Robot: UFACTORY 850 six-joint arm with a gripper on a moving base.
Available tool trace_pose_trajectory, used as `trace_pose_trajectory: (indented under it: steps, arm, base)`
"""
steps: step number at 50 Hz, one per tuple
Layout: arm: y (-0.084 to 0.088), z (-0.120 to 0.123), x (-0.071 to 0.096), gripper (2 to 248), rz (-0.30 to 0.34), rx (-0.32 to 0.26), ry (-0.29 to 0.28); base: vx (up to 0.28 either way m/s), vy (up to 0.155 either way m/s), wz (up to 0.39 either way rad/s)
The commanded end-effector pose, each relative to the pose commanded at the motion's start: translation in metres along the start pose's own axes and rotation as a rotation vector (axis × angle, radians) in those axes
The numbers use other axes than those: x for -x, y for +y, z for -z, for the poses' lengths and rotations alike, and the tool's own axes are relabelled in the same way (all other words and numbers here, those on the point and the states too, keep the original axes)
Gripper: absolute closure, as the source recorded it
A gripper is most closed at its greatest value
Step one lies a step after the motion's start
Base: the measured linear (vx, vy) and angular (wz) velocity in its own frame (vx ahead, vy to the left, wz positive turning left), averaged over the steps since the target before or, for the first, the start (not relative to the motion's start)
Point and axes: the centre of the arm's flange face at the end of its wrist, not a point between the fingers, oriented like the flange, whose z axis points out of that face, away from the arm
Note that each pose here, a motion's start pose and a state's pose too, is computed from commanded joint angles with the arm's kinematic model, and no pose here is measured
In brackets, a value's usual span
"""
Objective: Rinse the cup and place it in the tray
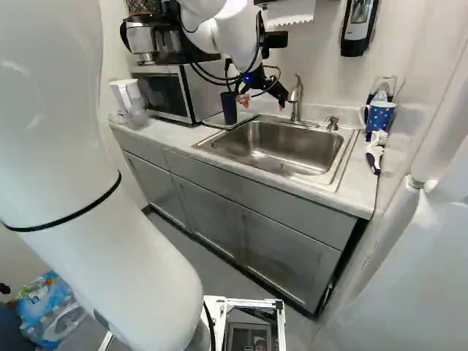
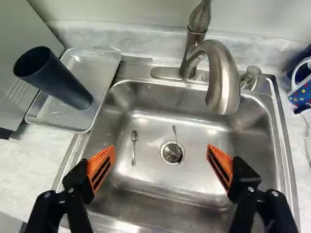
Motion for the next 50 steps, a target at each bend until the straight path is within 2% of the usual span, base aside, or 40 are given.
trace_pose_trajectory:
  steps: [18, 50]
  arm:
    - [0.0, 0.0, 0.0, 3, 0.0, 0.0, 0.0]
    - [0.0, 0.0, 0.0, 3, 0.0, 0.0, 0.0]
  base:
    - [-0.025, 0.001, 0.005]
    - [-0.174, 0.035, -0.002]
